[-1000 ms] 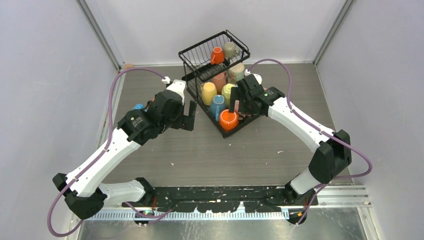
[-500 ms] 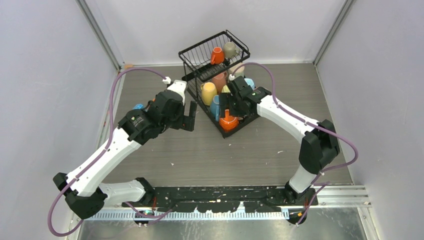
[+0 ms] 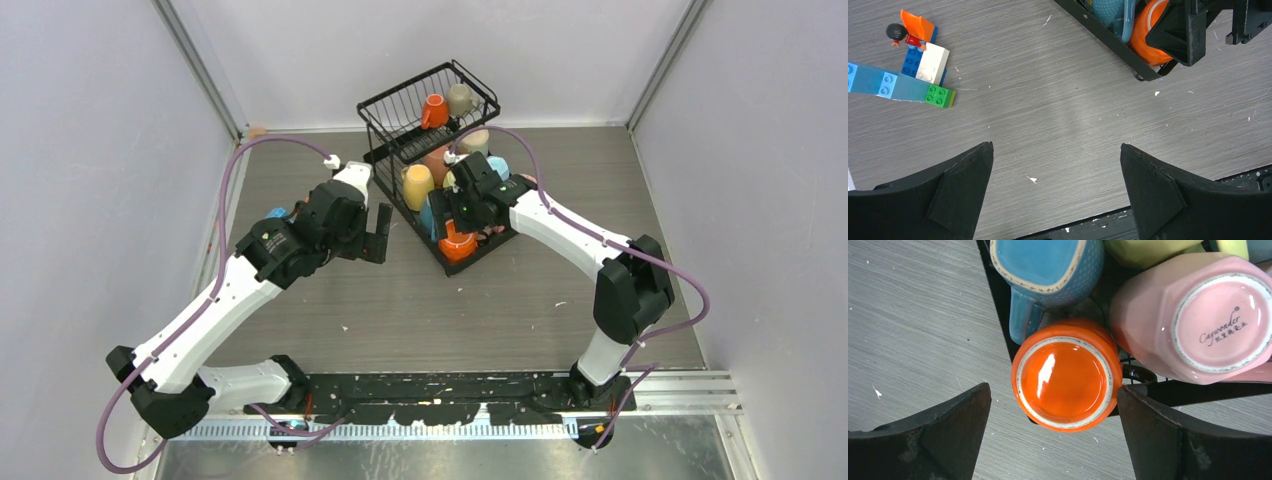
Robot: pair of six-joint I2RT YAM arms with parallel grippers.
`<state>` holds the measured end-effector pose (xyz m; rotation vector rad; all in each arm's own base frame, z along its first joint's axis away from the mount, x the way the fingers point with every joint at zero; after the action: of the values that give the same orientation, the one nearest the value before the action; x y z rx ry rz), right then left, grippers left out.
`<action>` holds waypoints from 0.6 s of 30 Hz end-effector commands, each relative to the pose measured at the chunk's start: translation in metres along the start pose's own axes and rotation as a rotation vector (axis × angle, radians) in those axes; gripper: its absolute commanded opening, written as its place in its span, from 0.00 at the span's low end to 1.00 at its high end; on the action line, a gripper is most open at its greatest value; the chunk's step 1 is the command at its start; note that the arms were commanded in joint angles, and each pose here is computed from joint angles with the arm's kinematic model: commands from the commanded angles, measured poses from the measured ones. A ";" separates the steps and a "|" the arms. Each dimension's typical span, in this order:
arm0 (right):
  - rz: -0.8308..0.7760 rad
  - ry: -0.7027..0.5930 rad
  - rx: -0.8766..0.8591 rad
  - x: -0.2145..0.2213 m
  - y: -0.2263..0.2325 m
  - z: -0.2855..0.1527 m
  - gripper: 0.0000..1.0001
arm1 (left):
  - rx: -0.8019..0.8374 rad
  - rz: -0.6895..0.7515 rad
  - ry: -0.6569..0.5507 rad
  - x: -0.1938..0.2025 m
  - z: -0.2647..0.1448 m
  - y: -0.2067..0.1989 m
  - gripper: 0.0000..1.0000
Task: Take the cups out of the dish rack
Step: Unload the cup from the dish rack.
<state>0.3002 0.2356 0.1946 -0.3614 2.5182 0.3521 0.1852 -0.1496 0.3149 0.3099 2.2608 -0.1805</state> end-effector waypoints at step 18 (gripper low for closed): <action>-0.011 -0.006 0.012 0.008 0.005 0.011 1.00 | 0.016 -0.018 -0.021 -0.004 -0.008 0.002 1.00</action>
<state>0.3050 0.2369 0.1891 -0.4147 2.4777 0.3425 0.1846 -0.1496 0.3145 0.3130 2.2654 -0.1863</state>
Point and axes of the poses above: each gripper's point midway between its finger pads, its own z axis out along the fingers, its own y axis along the line the jaws close on, x = y × z, the point moved 7 cm from there along -z, back along the fingers, and after that the axes turned 1 degree about z, right-handed, at the moved point
